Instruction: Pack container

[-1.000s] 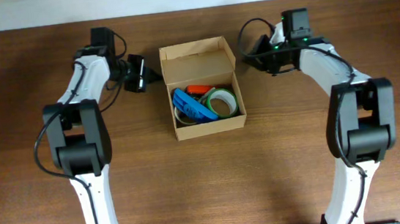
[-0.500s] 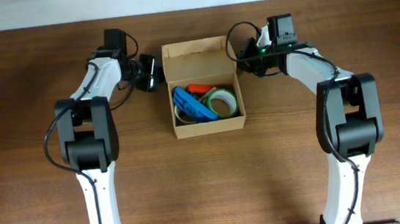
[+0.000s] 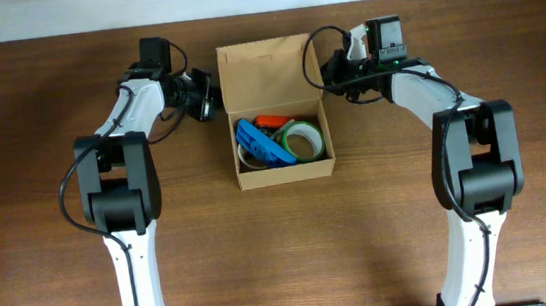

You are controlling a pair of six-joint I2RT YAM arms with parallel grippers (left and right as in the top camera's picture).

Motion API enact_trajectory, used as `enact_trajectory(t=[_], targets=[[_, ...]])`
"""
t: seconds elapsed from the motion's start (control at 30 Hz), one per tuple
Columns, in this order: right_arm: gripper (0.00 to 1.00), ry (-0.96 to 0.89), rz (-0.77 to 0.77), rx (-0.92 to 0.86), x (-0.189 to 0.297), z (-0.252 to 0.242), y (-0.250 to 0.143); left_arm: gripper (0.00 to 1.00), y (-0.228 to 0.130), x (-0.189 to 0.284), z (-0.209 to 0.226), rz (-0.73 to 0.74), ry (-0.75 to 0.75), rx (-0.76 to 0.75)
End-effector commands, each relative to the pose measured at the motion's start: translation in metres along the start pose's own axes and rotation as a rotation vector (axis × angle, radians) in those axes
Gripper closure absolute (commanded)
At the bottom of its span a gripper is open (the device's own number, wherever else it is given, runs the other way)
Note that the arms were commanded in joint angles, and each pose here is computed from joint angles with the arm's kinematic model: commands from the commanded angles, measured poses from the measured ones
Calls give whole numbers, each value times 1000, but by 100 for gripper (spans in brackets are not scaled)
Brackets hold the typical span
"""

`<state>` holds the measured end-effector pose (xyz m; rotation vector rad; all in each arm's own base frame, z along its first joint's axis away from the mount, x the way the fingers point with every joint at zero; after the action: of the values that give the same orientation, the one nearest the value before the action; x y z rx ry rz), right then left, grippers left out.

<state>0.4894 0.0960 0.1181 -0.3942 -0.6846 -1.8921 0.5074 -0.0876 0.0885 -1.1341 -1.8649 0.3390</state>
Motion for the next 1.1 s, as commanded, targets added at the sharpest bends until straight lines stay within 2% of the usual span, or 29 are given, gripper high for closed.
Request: enact_trajectory(t=[0.0, 0.5, 0.8, 1.07], targets=[[97, 65, 3, 112, 8, 20, 4, 98, -5, -1, -6, 77, -32, -86], [96, 55, -40, 333, 52, 57, 9, 98, -32, 20, -50, 136, -118, -342], [96, 61, -59, 418, 79, 86, 5, 98, -57, 31, -57, 141, -52, -433], [96, 43, -17, 467, 102, 102, -9, 98, -76, 38, -57, 133, 24, -494]])
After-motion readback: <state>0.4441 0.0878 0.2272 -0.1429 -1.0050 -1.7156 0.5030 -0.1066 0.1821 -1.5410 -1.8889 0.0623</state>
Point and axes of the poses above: each gripper's point midway between its finger pads, its own x axis back along the fingers, its own z axis along the line the jaws close on, y = z × x, the point moved 10 cm from there along x, back along the fingers, and after that the axes turned 8 degrees about x, right-handed, at the moved point
